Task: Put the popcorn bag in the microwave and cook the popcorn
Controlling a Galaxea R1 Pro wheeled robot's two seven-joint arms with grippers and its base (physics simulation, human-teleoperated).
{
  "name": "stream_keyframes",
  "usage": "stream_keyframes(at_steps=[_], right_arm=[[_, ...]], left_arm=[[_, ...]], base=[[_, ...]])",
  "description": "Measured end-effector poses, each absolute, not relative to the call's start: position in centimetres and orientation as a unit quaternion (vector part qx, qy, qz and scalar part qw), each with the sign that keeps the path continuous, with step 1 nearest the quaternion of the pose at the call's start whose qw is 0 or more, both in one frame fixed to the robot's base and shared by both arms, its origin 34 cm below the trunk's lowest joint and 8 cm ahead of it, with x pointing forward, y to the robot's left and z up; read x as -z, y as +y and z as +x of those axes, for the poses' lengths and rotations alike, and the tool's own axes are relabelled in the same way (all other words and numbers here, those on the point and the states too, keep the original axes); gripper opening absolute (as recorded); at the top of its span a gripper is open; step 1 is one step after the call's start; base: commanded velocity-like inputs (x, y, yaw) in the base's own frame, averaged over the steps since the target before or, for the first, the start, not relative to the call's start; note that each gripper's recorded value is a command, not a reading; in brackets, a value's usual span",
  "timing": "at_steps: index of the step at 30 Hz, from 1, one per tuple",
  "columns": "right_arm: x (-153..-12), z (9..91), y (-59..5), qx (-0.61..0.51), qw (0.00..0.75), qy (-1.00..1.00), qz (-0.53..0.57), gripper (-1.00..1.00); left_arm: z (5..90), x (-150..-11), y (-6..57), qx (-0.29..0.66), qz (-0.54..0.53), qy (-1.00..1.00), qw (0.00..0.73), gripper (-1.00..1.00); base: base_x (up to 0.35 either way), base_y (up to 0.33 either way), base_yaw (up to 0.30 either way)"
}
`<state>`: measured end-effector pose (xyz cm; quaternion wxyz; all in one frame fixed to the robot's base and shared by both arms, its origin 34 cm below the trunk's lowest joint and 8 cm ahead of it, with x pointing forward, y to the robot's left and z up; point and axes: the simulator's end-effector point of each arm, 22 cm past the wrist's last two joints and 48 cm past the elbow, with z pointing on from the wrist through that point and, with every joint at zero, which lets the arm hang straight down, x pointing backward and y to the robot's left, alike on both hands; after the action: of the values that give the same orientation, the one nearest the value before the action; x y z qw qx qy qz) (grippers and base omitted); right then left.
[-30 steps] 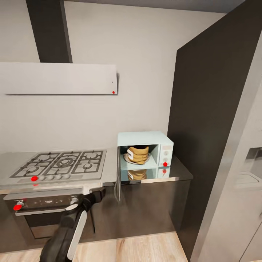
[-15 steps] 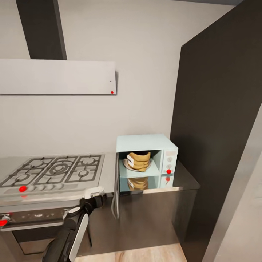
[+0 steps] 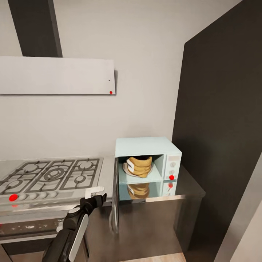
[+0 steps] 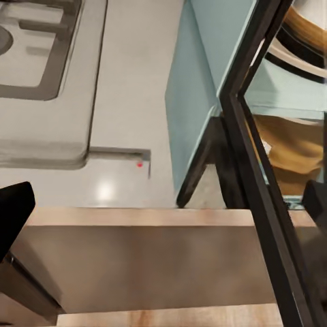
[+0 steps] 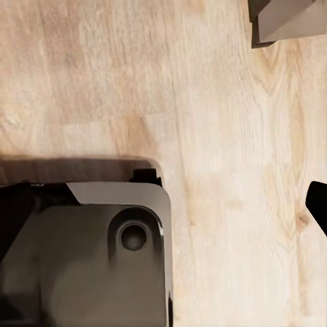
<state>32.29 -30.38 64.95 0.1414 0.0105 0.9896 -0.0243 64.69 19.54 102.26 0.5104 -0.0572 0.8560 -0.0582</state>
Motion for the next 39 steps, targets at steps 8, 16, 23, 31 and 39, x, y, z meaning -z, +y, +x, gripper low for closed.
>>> stream_keyframes(at_steps=[8, 16, 23, 31, 39], right_arm=[[-65.1, 32.6, -30.4, 0.024, 0.146, 0.989, 0.011, 1.00], [-65.3, 32.8, -30.5, 0.024, 0.149, 0.988, 0.012, 1.00], [-65.4, 33.0, -30.5, 0.024, 0.152, 0.988, 0.012, 1.00], [-65.6, 33.3, -30.5, 0.024, 0.156, 0.987, 0.012, 1.00], [-65.8, 33.5, -30.5, 0.025, 0.159, 0.987, 0.012, 1.00]], left_arm=[[64.6, -102.3, 19.4, 0.059, -0.054, 0.856, 0.510, 1.00], [64.4, -103.1, 16.3, 0.089, -0.012, 0.852, 0.516, 1.00], [64.1, -103.6, 14.3, 0.095, 0.013, 0.850, 0.519, 1.00], [64.0, -104.0, 13.6, 0.094, 0.022, 0.847, 0.522, 1.00], [64.0, -104.6, 13.5, 0.095, 0.021, 0.845, 0.526, 1.00]], base=[[0.001, 0.000, -0.194], [0.000, 0.000, -0.221], [0.000, 0.000, -0.221], [0.000, 0.000, -0.221], [0.000, 0.000, -0.221]])
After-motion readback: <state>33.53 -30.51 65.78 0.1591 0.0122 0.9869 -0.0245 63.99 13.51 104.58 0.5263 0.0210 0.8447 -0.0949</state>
